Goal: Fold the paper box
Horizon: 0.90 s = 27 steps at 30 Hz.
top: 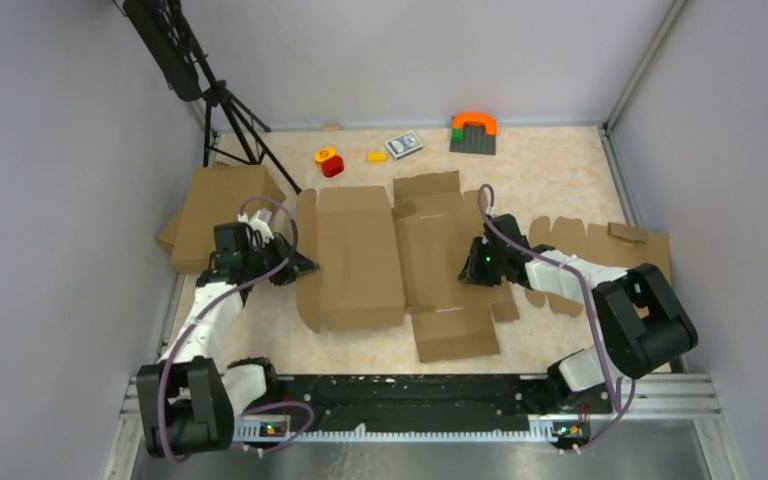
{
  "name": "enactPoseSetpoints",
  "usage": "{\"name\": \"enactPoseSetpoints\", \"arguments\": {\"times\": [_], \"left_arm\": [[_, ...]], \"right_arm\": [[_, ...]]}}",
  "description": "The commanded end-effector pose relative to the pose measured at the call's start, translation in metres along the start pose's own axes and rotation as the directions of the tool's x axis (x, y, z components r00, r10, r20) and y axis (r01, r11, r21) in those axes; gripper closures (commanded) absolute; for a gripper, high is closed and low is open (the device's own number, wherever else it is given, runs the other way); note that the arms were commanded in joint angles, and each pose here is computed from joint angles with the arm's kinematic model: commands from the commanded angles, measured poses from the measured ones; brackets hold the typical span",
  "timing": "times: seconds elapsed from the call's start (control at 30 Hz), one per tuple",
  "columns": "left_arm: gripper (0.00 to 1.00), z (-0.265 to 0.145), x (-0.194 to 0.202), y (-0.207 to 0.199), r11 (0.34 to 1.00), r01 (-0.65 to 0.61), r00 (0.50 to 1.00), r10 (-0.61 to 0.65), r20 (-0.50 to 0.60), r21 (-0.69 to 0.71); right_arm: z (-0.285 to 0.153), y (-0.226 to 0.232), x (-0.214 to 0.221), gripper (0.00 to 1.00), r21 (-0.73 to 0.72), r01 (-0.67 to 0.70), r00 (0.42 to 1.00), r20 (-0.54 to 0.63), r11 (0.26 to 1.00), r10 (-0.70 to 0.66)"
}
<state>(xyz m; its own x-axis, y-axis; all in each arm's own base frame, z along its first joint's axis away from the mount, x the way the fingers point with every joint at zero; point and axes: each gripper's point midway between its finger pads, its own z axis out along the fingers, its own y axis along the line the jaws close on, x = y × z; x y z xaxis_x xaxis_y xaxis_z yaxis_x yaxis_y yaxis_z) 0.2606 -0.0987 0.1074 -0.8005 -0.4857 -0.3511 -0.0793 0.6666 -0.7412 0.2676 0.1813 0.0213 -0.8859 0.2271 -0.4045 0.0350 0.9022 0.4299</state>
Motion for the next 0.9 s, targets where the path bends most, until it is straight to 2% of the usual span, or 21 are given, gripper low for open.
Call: {"name": "enactPoseSetpoints", "arguments": {"times": [0.0,0.4,0.63,0.73,0.87], "left_arm": [[0.85,-0.01,-0.009,-0.028,0.994,-0.081,0.997,0.079,0.025,0.074],[0.88,-0.016,-0.014,-0.059,0.978,-0.115,0.993,0.115,0.007,0.175],[0.94,-0.018,-0.026,-0.067,0.974,-0.15,0.988,0.154,-0.011,0.171],[0.96,-0.023,-0.03,-0.07,0.972,-0.172,0.985,0.175,-0.006,0.16],[0.96,-0.026,-0.034,-0.073,0.968,-0.196,0.98,0.198,0.0,0.154]], "right_arm": [[0.0,-0.015,0.015,0.77,0.059,0.015,0.998,-0.057,0.998,-0.011],[0.004,-0.004,0.024,0.79,-0.012,-0.011,0.997,-0.082,1.0,0.01],[0.004,0.027,0.033,0.79,-0.064,0.015,0.995,-0.095,0.998,-0.021],[-0.003,0.036,0.027,0.76,-0.079,0.026,0.996,-0.084,0.997,-0.033],[-0.022,0.042,0.008,0.67,-0.078,0.065,0.997,-0.025,0.995,-0.067]]}}
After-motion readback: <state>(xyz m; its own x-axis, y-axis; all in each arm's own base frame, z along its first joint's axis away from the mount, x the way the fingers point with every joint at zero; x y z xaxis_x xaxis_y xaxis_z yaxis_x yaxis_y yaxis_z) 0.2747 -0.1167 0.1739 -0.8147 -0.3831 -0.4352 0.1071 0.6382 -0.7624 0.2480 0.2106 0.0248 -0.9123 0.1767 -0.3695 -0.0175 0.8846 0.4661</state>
